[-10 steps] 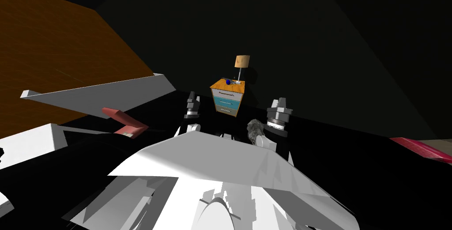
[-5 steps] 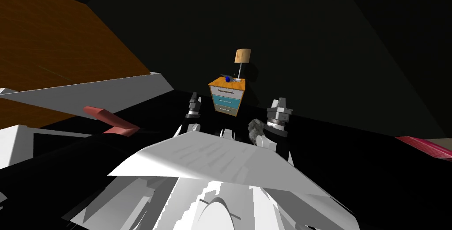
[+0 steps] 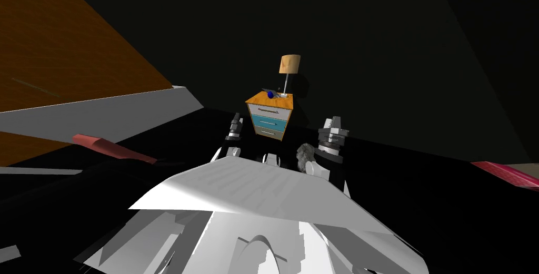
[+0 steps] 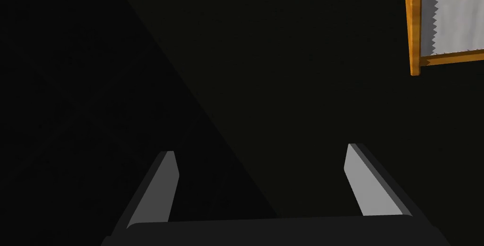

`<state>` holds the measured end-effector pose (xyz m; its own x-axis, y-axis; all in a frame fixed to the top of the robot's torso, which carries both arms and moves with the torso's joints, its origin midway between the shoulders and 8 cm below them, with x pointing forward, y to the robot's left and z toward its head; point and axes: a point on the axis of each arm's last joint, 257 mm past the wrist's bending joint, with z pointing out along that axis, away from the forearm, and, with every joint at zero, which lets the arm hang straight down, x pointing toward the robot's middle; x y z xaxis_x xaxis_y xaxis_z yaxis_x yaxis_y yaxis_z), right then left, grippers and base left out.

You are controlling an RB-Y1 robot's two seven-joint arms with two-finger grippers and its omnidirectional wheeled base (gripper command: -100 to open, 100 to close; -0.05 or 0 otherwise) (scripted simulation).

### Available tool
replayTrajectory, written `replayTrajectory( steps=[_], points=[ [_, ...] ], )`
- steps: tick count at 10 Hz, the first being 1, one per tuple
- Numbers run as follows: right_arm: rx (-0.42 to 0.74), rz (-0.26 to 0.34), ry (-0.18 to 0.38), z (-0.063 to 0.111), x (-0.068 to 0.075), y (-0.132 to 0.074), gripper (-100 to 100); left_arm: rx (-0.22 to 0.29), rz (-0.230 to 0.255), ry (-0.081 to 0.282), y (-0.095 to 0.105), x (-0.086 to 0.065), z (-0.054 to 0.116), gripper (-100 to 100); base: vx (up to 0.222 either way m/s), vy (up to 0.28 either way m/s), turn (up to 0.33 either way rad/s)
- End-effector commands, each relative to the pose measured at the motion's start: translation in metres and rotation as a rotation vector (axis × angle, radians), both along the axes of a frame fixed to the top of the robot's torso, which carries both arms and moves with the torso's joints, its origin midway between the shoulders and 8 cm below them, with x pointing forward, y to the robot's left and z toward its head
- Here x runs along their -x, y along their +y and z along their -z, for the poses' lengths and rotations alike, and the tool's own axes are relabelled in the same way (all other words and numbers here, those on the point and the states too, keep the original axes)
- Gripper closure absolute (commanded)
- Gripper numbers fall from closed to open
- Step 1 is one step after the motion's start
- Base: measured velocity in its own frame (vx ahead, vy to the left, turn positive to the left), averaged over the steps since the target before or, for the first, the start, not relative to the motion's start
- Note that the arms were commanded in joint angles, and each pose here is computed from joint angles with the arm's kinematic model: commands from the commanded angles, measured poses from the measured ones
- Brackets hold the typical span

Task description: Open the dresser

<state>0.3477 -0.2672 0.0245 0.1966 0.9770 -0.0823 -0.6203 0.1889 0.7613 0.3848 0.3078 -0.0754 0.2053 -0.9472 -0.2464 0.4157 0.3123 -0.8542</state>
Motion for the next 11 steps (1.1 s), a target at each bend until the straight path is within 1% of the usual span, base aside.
replayTrajectory(
  steps=[1, 5, 10, 11],
  points=[
    [0.000, 0.000, 0.000, 0.000, 0.000, 0.000, 0, -0.008, 0.000, 0.034, 0.002, -0.009, 0.018, -100, 0.105, 0.023, -0.035],
    [0.000, 0.000, 0.000, 0.000, 0.000, 0.000, 0, -0.007, -0.003, 0.079, 0.003, -0.020, 0.044, -100, 0.114, 0.021, -0.031],
    [0.000, 0.000, 0.000, 0.000, 0.000, 0.000, 0, 0.001, -0.008, 0.127, 0.001, -0.031, 0.072, -100, 0.092, 0.020, -0.026],
    [0.000, 0.000, 0.000, 0.000, 0.000, 0.000, 0, 0.002, -0.008, 0.147, 0.000, -0.035, 0.083, -100, 0.123, 0.011, -0.047]
  ],
)
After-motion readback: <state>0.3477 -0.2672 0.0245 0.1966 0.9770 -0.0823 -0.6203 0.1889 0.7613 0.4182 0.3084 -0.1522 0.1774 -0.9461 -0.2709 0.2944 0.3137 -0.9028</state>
